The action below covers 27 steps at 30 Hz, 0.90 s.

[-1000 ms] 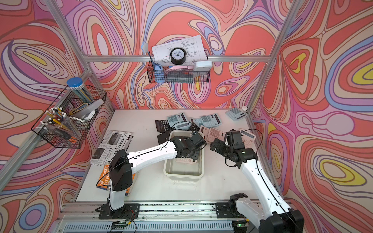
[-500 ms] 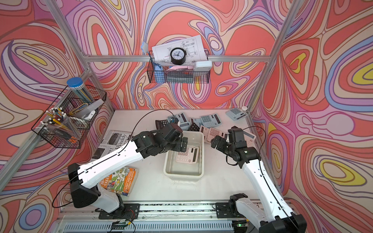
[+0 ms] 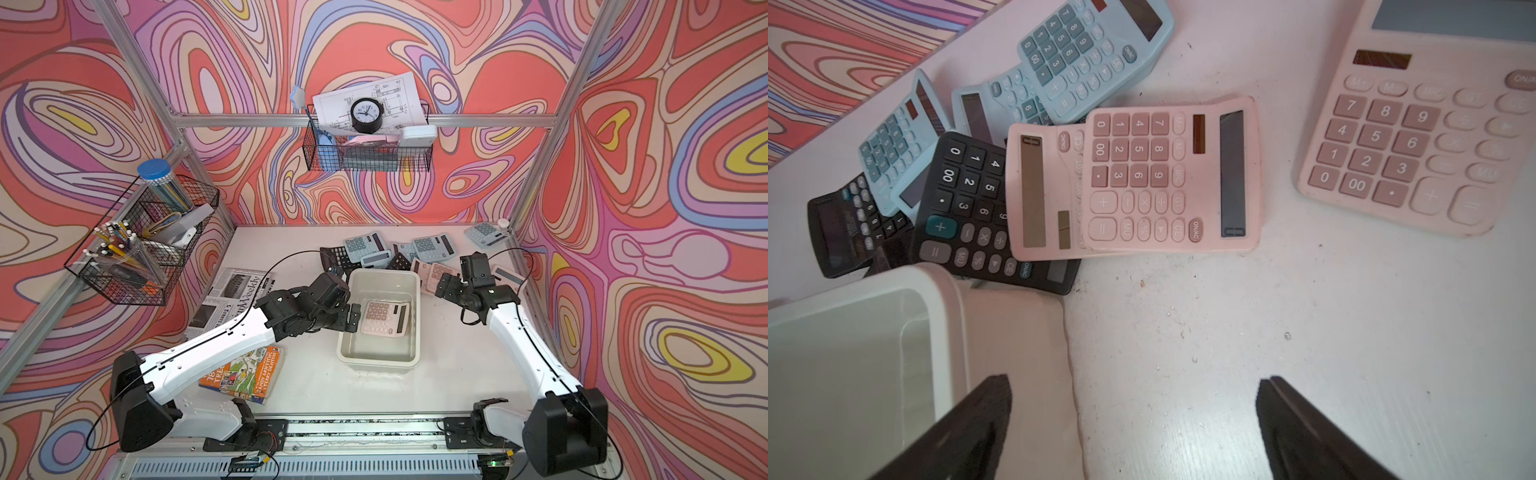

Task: Put the calculator in the storage box
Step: Pick up the calculator at the center of the board.

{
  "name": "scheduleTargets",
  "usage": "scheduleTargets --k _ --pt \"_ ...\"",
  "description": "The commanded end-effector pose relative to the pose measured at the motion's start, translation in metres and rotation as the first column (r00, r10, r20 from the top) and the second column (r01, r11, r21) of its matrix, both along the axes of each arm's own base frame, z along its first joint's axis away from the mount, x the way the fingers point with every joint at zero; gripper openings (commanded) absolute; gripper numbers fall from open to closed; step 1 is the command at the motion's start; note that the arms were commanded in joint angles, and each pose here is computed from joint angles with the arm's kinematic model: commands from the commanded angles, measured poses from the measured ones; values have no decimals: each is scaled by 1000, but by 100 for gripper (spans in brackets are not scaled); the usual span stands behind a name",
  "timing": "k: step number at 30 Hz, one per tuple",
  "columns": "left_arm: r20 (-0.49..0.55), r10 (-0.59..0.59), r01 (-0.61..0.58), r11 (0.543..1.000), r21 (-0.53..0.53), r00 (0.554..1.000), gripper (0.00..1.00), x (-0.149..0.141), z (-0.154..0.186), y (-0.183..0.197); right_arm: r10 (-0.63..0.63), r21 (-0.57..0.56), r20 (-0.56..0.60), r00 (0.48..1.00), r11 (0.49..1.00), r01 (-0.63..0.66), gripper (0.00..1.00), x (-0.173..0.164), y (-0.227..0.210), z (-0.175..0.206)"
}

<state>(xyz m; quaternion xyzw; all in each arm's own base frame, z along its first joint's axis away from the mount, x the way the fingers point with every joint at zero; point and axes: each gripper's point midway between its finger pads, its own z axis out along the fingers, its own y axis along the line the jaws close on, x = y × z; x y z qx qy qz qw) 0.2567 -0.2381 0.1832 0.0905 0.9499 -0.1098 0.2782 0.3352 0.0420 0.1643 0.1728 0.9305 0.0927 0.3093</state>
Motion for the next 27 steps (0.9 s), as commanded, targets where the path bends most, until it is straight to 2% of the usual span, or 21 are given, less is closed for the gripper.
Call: scheduleTargets --k 1,7,12,18,22,27 --pt "10 43 -43 997 -63 999 99 2 3 3 12 -4 41 999 1000 -12 94 20 -6 -2" --pt "25 91 -88 992 -91 996 99 3 8 19 -32 25 13 999 999 32 91 38 -25 -22" --pt "-43 101 -107 974 -199 994 99 6 1 21 -68 55 -13 998 996 69 88 50 -41 -39" --pt "-62 118 -128 969 -210 991 99 9 -1 29 -80 115 -11 997 990 81 86 60 -53 -53" --pt "-61 122 -132 966 -221 991 99 10 4 33 -64 189 -16 998 980 66 82 67 -57 -73" --pt "-40 128 -133 964 -232 991 99 19 5 38 -75 217 -54 996 972 85 80 68 -72 -99"
